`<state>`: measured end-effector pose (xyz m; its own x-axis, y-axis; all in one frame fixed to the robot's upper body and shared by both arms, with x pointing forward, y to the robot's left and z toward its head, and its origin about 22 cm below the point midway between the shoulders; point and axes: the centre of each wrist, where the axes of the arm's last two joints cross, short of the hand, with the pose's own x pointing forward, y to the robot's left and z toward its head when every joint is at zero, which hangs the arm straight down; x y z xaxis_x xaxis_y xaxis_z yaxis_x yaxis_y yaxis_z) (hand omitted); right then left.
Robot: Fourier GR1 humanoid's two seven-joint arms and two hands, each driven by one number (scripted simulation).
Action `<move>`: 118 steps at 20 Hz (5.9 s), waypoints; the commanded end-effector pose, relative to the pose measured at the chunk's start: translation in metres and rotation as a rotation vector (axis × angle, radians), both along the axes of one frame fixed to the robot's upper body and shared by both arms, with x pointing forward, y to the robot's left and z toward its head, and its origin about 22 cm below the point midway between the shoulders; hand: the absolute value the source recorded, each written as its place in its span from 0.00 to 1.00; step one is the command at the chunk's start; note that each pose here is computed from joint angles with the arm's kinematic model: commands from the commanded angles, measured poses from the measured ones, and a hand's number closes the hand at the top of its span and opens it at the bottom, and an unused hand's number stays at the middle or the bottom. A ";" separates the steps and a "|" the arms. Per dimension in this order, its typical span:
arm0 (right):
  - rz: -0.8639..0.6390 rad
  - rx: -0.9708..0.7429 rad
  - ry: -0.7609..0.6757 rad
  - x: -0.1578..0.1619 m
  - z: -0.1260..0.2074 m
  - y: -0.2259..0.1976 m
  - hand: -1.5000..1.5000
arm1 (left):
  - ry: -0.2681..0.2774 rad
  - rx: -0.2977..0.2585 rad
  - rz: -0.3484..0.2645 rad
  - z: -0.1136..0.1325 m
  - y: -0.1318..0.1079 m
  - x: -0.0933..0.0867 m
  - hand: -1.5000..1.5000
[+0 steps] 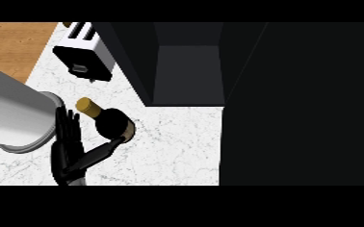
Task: Pick up the wine, place it into the cabinet and close the cabinet
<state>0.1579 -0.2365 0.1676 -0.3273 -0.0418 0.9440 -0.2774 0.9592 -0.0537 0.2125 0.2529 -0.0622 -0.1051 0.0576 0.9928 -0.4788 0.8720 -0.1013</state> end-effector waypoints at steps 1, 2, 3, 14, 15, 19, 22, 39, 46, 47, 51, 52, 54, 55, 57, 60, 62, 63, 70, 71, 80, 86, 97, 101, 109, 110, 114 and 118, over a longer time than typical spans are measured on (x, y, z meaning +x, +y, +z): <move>0.007 0.006 -0.018 0.015 0.007 -0.004 0.00 | 0.021 -0.011 -0.029 -0.027 -0.005 -0.008 0.00; 0.001 0.000 -0.006 0.000 -0.014 0.008 0.00 | -0.001 -0.016 -0.020 -0.017 0.007 0.006 0.00; -0.006 0.021 -0.002 -0.005 -0.002 0.004 0.00 | 0.001 -0.011 -0.006 -0.019 0.000 0.007 0.00; -0.014 0.011 -0.021 -0.008 0.017 0.006 0.00 | 0.024 -0.008 -0.019 -0.067 -0.003 0.020 0.00; 0.001 0.004 -0.018 -0.010 0.005 0.005 0.00 | 0.020 -0.024 0.003 -0.076 0.005 0.000 0.00; -0.002 -0.015 -0.021 0.000 -0.002 0.004 0.00 | 0.008 -0.071 0.008 -0.078 0.001 0.024 0.00; -0.003 -0.018 -0.027 0.003 0.000 0.003 0.00 | -0.043 -0.127 -0.032 -0.094 0.010 0.007 0.00; -0.006 -0.003 -0.008 -0.012 0.004 -0.001 0.00 | -0.072 -0.196 -0.081 -0.115 -0.005 0.011 1.00; -0.021 -0.019 -0.023 0.011 -0.012 -0.004 0.00 | -0.053 -0.139 -0.111 -0.110 0.007 0.019 1.00; -0.025 -0.013 -0.011 -0.018 0.003 -0.002 0.00 | -0.055 -0.159 -0.166 -0.117 0.012 0.000 1.00; -0.030 -0.017 -0.003 -0.009 -0.006 -0.008 0.00 | -0.004 -0.197 -0.413 -0.131 0.024 -0.048 1.00; -0.038 -0.020 -0.010 -0.003 -0.001 -0.008 0.00 | 0.017 -0.213 -0.471 -0.139 0.022 -0.072 1.00; -0.042 -0.003 -0.013 0.011 -0.007 -0.001 0.00 | -0.003 -0.227 -0.467 -0.136 0.026 -0.073 1.00; -0.033 -0.015 -0.004 0.005 -0.009 -0.007 0.00 | -0.030 -0.204 -0.477 -0.131 0.035 -0.075 1.00; -0.034 -0.015 0.001 0.007 -0.008 -0.003 0.00 | -0.067 -0.196 -0.462 -0.130 0.034 -0.078 1.00; -0.013 -0.022 -0.010 0.011 -0.005 0.001 0.00 | -0.119 -0.235 -0.487 -0.122 0.022 -0.067 1.00; -0.042 -0.003 -0.016 0.016 -0.009 -0.010 0.00 | -0.152 -0.255 -0.516 -0.110 0.011 -0.070 1.00; -0.038 -0.009 -0.005 0.002 -0.017 -0.013 0.00 | -0.139 -0.263 -0.551 -0.111 0.016 -0.070 1.00; -0.025 -0.014 0.010 0.015 -0.017 -0.001 0.00 | -0.217 -0.244 -0.565 -0.059 0.003 -0.068 1.00; -0.034 0.009 0.001 0.004 -0.013 -0.010 0.00 | -0.217 -0.269 -0.615 -0.041 0.007 -0.063 1.00; -0.030 0.007 0.005 0.014 -0.022 -0.015 0.00 | -0.259 -0.284 -0.612 0.034 -0.034 -0.036 1.00; -0.028 0.005 0.009 -0.003 -0.012 -0.007 0.00 | -0.302 -0.233 -0.559 0.068 -0.053 -0.024 1.00; -0.022 -0.009 0.019 0.011 -0.009 0.001 0.00 | -0.300 -0.215 -0.590 0.111 -0.098 0.047 1.00; -0.034 -0.004 0.025 0.031 -0.017 -0.005 0.00 | -0.301 -0.157 -0.548 0.122 -0.112 0.051 1.00; -0.026 0.003 0.014 0.026 -0.036 -0.007 0.00 | -0.226 -0.022 -0.582 0.100 -0.141 0.072 1.00; -0.022 -0.017 0.006 0.018 -0.020 -0.014 0.00 | -0.211 -0.005 -0.575 0.104 -0.154 0.074 1.00; -0.028 -0.012 -0.002 0.017 -0.020 -0.027 0.00 | -0.202 -0.019 -0.562 0.088 -0.159 0.084 1.00; -0.018 -0.005 -0.005 0.006 -0.021 -0.003 0.00 | -0.179 -0.037 -0.541 0.069 -0.169 0.085 1.00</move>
<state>0.1723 -0.2417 0.1487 -0.3285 -0.0286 0.9441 -0.2546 0.9652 -0.0594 0.2987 0.0905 0.0273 -0.2360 0.1879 0.9534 0.0813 0.9815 -0.1733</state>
